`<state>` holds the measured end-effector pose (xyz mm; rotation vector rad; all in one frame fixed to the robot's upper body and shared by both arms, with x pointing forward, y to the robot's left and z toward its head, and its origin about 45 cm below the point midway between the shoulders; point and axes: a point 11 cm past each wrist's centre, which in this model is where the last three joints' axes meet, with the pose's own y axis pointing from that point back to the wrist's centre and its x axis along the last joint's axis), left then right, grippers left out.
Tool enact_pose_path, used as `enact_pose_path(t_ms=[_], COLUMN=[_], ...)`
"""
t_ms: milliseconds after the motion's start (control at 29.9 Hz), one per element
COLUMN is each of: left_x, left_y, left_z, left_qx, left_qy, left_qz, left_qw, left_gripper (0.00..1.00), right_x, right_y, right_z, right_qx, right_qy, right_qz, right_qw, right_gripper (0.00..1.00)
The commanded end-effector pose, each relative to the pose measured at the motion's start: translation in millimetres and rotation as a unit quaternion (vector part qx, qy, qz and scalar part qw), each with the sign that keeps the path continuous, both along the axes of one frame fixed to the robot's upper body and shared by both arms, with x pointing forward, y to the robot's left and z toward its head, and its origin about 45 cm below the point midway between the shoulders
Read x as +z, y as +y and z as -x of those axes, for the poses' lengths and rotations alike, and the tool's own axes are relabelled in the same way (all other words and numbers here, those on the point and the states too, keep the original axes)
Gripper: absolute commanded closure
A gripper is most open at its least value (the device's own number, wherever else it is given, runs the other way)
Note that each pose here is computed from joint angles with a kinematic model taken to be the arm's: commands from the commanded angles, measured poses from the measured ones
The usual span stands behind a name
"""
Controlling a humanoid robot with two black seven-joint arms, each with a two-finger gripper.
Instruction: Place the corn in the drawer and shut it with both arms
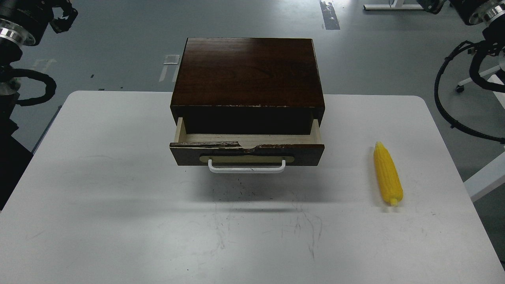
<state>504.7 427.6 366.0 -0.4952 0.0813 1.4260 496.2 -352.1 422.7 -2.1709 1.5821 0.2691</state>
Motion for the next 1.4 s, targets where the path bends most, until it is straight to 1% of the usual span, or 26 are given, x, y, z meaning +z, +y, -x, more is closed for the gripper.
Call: enact_pose_path(t_ms=[0,100,334,501,535,635,768,869,902,1002,1102,1203,1269,1336,1370], left_x=[-10.0,-13.9,-19.4,-24.4,-27.6,-29.9,-45.5,-48.4,-55.3,-70.2,-85.5,-97.2,-101.4,-103.4,-103.3], left_y=[-4.8,-5.5,-9.9,-12.6,-21.6,-25.1,-14.1,-10.3,-5.3,0.9,10.9,15.2,14.8,15.6,15.7], left_z=[0.2,0.9,-0.7,-1.7,-4.0,-4.5,3.3,5.3,8.9,15.6,24.2,29.9,31.4,32.5,32.6], left_qx=[-0.003,-0.003,-0.003,-0.002,-0.009,-0.008,0.009,0.015,0.020,0.028,0.044,0.054,0.054,0.056,0.056], left_qy=[0.007,0.008,0.011,0.014,0.015,0.010,0.010,0.011,0.017,0.029,0.037,0.043,0.046,0.047,0.046], left_qz=[0.003,0.004,0.008,0.012,0.019,0.039,0.083,0.090,0.091,0.091,0.113,0.129,0.131,0.131,0.131], left_qw=[1.000,1.000,1.000,1.000,1.000,0.999,0.996,0.996,0.996,0.995,0.992,0.989,0.989,0.989,0.989], left_gripper=[0.02,0.02,0.02,0.02,0.02,0.02,0.02,0.02,0.02,0.02,0.02,0.02,0.02,0.02,0.02], right_x=[0.4,-0.1,-14.5,-21.9,-26.7,-33.6,-61.9,-71.3,-75.5,-82.9,-71.6,-63.1,-55.4,-39.8,-38.8], right_y=[-0.4,-3.0,-29.6,-32.9,-33.6,-33.9,-37.1,-40.9,-44.1,-47.2,-66.5,-69.2,-69.6,-61.0,-54.5], right_z=[0.3,0.7,-1.5,0.1,1.3,5.6,13.4,16.4,18.4,22.9,28.4,28.4,28.6,29.8,30.2], right_qx=[0.001,-0.001,-0.040,-0.043,-0.041,-0.025,-0.020,-0.025,-0.027,-0.026,-0.041,-0.042,-0.039,-0.017,-0.006], right_qy=[0.000,0.002,0.017,0.021,0.024,0.015,0.021,0.028,0.032,0.041,0.032,0.026,0.020,0.008,0.007], right_qz=[0.000,0.002,0.005,0.002,0.001,-0.023,-0.085,-0.089,-0.087,-0.070,-0.052,-0.032,0.016,0.140,0.175], right_qw=[1.000,1.000,0.999,0.999,0.999,0.999,0.996,0.995,0.995,0.996,0.997,0.998,0.999,0.990,0.985], right_gripper=[0.00,0.00,0.00,0.00,0.00,0.00,0.00,0.00,0.00,0.00,0.00,0.00,0.00,0.00,0.00])
